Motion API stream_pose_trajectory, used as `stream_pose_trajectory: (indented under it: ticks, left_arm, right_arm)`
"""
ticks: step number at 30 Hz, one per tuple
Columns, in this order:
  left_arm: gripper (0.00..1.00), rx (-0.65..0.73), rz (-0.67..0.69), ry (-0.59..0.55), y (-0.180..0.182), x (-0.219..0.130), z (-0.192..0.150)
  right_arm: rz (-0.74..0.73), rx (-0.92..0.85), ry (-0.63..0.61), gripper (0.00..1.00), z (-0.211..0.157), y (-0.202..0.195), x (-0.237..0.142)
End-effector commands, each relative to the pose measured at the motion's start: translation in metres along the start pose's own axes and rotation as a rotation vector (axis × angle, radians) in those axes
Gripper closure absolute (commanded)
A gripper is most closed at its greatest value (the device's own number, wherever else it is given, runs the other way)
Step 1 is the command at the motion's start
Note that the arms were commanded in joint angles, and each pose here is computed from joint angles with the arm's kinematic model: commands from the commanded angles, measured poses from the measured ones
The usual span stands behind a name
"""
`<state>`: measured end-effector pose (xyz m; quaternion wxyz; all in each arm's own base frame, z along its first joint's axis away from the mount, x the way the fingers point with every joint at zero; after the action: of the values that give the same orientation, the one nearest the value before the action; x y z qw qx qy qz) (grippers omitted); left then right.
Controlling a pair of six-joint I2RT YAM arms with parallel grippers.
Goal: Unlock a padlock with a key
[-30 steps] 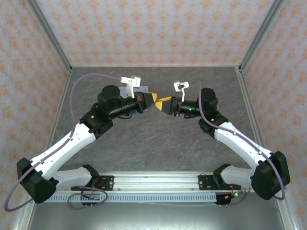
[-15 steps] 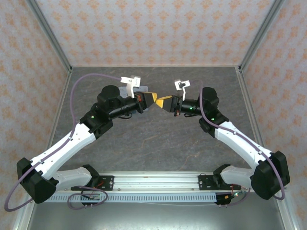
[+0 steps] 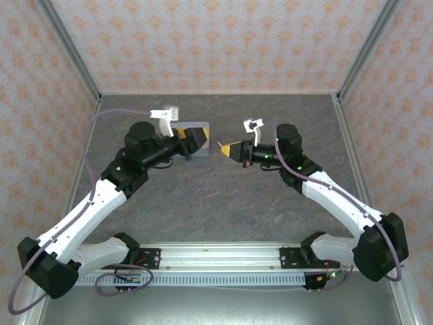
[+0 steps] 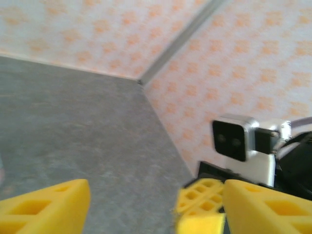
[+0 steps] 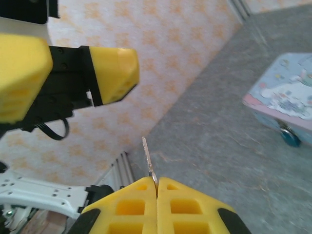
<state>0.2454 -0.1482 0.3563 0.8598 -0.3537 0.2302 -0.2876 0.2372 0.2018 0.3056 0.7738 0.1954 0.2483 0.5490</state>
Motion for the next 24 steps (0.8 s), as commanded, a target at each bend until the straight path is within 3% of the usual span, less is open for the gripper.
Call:
stream_pose_trajectory:
  ticks: [1, 5, 12, 14, 24]
  left_arm:
    - [0.17, -0.094, 0.165, -0.003, 0.044, -0.007, -0.01]
    - [0.08, -0.174, 0.282, 0.033, 0.096, -0.006, -0.034]
    - [0.04, -0.269, 0.406, 0.057, 0.156, -0.003, -0.066]
    - [0.0, -0.285, 0.447, 0.039, 0.169, -0.005, -0.065]
    - [0.0, -0.384, 0.53, -0.01, 0.238, 0.016, -0.02]
  right_arm:
    - [-0.103, 0.024, 0.041, 1.0, -0.003, -0.02, 0.01]
    - [-0.132, 0.094, 0.047, 1.0, -0.004, -0.046, 0.033]
    - [-0.144, 0.201, 0.046, 1.0, 0.006, -0.097, 0.086]
    - [-0.155, 0.233, 0.048, 1.0, 0.006, -0.116, 0.103]
    - [-0.204, 0.369, 0.114, 1.0, -0.006, -0.194, 0.17]
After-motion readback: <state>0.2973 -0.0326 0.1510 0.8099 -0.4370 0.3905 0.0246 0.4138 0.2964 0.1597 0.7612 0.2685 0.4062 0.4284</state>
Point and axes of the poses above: each hand's point on the last joint's axis, 136 mm out from that joint toward the fingers, its own x axis out along the fingers, its own y axis along the line the jaws close on, z = x × y, the point moved 9 cm from there along -x, back along the fingers, and after that the axes turned 7 degrees about -x, right-handed, at the moved point
